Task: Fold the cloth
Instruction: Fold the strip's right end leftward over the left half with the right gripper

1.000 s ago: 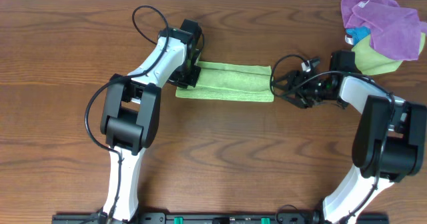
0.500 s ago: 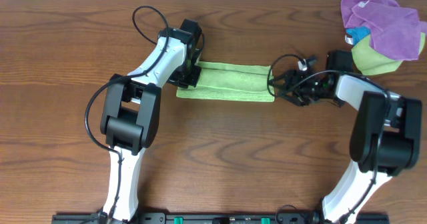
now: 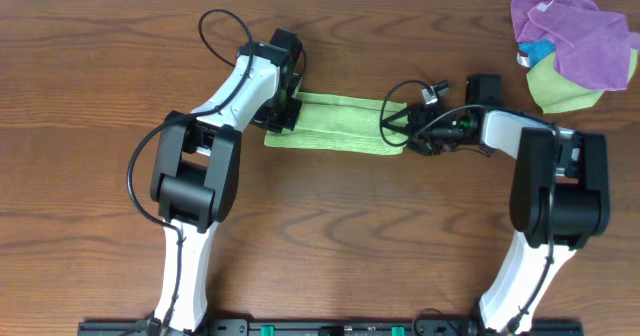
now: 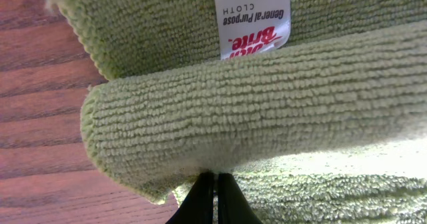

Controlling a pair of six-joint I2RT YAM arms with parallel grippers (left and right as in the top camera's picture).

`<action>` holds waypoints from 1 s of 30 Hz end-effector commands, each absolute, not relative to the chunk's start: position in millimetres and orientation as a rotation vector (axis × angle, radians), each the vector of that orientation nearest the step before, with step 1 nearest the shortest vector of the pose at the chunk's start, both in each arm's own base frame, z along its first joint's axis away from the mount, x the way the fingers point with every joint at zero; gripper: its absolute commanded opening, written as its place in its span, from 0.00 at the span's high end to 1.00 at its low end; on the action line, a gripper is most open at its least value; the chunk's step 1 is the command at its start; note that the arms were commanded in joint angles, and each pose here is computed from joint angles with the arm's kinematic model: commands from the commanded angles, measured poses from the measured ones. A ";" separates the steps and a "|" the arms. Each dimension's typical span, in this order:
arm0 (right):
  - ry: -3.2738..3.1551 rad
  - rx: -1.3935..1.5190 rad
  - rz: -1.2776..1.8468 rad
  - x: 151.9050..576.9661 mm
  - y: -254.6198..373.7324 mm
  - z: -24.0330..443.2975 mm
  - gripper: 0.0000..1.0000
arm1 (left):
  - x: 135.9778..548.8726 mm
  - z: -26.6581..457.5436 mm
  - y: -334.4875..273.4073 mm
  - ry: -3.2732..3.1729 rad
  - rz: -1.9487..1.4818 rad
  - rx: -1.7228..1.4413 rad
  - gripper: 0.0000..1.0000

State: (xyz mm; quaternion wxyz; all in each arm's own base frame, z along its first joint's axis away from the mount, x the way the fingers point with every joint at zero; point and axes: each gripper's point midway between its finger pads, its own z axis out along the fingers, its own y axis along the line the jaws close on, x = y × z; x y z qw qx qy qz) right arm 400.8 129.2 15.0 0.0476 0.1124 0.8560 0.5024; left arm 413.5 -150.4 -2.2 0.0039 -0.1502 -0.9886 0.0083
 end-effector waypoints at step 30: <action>2.671 0.106 1.290 438.3 179.3 83.2 0.99 | 401.8 -1.4 -165.9 -3.076 0.140 -0.480 0.95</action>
